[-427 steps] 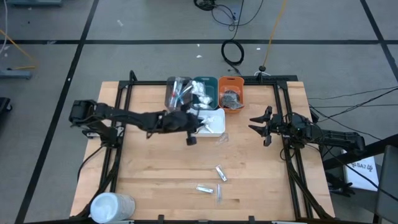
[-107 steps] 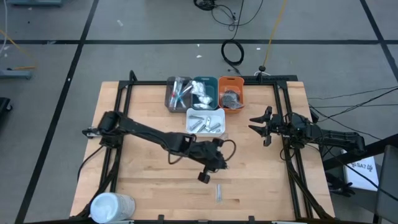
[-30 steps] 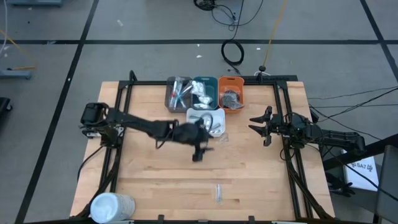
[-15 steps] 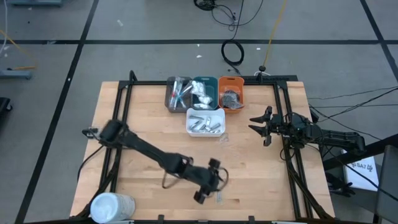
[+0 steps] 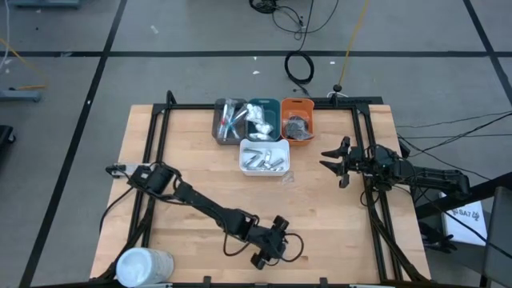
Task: Pick & Place Travel size toiletries
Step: Put the silver nail cutter into the white bin
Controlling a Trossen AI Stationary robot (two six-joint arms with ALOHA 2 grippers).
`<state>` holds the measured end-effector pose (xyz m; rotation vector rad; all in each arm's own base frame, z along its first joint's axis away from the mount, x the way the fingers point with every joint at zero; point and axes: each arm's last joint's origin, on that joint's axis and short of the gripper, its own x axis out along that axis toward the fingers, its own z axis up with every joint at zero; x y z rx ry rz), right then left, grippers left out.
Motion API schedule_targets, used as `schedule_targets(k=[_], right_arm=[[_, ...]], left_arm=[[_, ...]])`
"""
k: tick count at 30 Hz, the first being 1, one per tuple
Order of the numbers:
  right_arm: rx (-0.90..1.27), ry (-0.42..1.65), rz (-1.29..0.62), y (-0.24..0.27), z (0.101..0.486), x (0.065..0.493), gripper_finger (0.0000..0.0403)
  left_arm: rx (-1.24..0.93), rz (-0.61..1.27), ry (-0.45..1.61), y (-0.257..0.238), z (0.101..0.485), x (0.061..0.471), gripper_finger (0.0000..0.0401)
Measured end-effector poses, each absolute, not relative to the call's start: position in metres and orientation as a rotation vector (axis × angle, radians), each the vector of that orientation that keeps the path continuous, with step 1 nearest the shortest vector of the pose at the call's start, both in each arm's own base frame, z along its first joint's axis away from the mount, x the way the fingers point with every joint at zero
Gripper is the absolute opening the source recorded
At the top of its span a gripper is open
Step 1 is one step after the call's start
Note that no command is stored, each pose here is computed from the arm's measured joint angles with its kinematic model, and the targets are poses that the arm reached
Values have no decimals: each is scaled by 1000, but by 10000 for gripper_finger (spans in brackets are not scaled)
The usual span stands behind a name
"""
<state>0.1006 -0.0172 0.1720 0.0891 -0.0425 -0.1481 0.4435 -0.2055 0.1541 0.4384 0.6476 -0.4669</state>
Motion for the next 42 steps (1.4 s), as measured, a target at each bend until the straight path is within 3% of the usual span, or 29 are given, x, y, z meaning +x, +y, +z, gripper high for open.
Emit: schedule_targets(k=[10, 18, 29, 35, 39, 42], right_arm=[[90, -34, -148, -17, 171, 101, 141], [91, -27, -149, -17, 171, 101, 141], [91, -28, -149, -17, 171, 101, 141], [91, -28, -149, -17, 171, 101, 141], [90, -29, -149, -17, 171, 101, 141], [91, -28, -148, -17, 171, 101, 141]], left_arm=[[611, -585, 674, -193, 125, 450, 183], [565, -624, 694, -185, 124, 452, 149], [627, -643, 647, -183, 126, 455, 143], [566, -549, 715, -178, 125, 455, 143], [427, -461, 673, -179, 148, 463, 140], [371, -418, 603, -186, 172, 471, 113]])
